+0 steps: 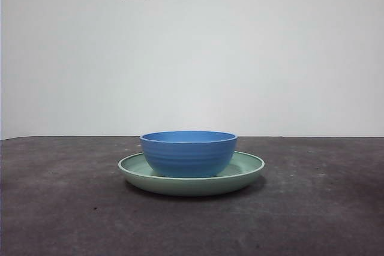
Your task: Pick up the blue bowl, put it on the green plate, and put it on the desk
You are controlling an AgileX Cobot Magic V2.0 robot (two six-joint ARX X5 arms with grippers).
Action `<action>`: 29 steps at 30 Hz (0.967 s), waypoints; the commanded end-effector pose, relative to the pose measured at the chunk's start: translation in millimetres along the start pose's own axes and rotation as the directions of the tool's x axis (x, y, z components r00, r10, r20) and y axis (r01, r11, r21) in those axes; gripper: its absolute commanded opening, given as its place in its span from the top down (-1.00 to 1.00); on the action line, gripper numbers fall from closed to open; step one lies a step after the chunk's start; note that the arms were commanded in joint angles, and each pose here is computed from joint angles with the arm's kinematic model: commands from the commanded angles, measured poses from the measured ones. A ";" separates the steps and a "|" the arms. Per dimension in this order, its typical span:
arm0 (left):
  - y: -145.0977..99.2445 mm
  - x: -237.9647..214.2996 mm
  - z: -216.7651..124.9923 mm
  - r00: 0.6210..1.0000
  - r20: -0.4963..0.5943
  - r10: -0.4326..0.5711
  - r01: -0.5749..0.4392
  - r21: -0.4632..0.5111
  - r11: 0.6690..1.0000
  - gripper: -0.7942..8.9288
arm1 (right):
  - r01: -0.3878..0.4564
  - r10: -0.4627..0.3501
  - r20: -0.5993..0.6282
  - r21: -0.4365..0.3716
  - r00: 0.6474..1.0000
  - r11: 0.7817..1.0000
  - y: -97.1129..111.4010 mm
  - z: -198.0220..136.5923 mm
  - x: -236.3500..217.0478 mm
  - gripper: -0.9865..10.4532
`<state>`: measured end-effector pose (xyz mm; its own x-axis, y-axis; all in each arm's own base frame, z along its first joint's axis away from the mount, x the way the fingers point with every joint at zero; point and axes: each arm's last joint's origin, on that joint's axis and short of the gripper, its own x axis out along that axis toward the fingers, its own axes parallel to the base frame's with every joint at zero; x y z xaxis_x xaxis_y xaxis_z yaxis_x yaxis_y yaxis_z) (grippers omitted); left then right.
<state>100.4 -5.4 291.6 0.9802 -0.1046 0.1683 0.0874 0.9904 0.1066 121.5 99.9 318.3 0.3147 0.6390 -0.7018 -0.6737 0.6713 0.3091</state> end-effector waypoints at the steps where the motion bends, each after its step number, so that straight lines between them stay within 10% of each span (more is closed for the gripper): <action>1: 0.6 -6.1 -23.3 0.999 -0.026 0.033 -0.032 0.028 0.999 0.81 | -0.006 0.006 0.011 -0.018 1.000 1.000 1.9 3.7 -0.6 0.81; 14: -6.2 -21.3 -112.7 0.986 -0.159 0.050 -0.050 0.004 0.999 0.81 | -0.006 0.006 0.012 -0.018 1.000 1.000 1.9 3.7 -0.7 0.81; 29: -9.5 -29.3 -139.0 0.939 -0.344 0.028 -0.044 -0.040 0.998 0.81 | -0.006 0.006 0.011 -0.018 1.000 1.000 1.9 3.7 -0.7 0.81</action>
<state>94.8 0.5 156.9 0.9877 -0.0445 -0.1499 0.0562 0.9956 0.0746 121.6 100.0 318.2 0.3146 0.6385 -0.7024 -0.6734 0.6717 0.3089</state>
